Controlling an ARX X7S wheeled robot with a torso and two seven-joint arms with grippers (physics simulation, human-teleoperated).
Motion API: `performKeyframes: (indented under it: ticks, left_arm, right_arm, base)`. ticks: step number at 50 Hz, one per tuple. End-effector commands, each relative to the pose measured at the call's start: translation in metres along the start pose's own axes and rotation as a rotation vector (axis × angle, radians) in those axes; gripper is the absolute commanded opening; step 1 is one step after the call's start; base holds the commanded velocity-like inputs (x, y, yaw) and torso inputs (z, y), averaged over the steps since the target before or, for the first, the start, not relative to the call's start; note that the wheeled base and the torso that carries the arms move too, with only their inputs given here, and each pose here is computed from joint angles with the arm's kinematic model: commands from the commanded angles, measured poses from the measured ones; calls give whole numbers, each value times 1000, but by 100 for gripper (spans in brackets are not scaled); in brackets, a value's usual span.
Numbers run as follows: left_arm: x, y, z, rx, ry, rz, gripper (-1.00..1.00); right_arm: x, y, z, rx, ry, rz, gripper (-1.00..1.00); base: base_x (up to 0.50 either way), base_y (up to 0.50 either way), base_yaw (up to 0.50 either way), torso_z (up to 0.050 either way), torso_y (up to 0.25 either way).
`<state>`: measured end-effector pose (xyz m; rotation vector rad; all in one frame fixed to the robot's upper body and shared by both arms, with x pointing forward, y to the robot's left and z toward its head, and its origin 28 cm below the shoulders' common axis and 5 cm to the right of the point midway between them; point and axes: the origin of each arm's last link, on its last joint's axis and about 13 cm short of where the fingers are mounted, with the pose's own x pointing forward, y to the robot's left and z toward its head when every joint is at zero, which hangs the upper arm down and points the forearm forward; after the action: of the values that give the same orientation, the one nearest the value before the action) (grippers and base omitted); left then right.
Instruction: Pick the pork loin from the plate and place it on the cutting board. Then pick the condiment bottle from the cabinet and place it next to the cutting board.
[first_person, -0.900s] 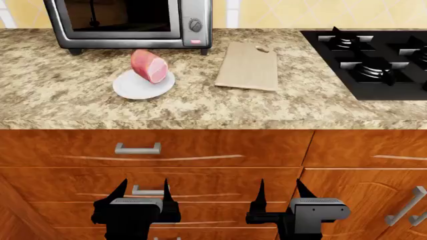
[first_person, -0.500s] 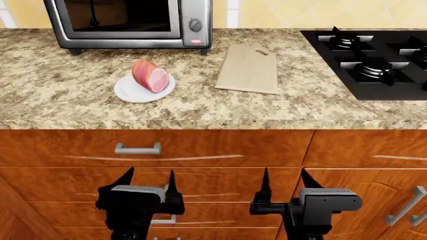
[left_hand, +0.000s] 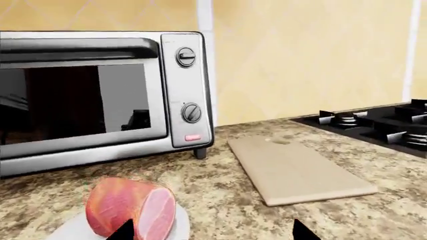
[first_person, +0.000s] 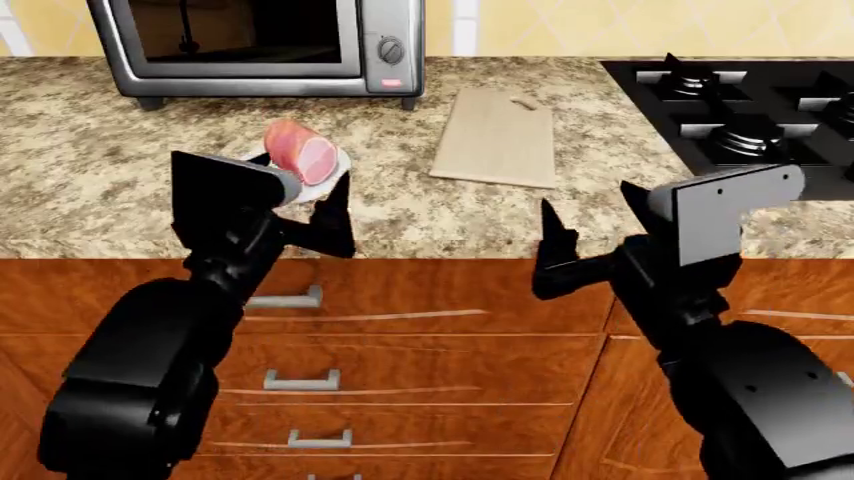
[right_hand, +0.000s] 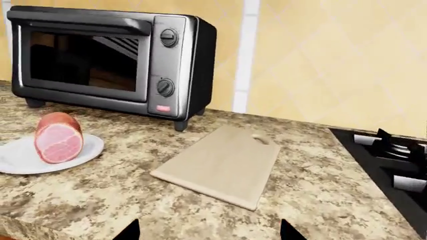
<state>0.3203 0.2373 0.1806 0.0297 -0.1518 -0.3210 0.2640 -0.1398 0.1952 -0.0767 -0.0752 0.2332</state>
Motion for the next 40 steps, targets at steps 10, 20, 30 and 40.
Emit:
performKeyframes:
  ticks: [10,20,30,40]
  left_arm:
    - [55,68,99,46,-73,-25,100]
    - [59,85,109,17,-71,56,100]
    - [61,96,111,8,-66,82,100]
    - [66,100,108,15,-69,92,100]
  right_arm:
    - [17,-47,108,-45,-26,24,100]
    - [24,-52,121,-70,-47,-17,100]
    - [30,-51,126,-71,-53,2,100]
    - [33,-51,127,-65,-53,12,100]
  base:
    - [0,0,0,0,0]
    - [0,42,0,0,0]
    - [0,355,0,0,0]
    - [0,359,0,0,0]
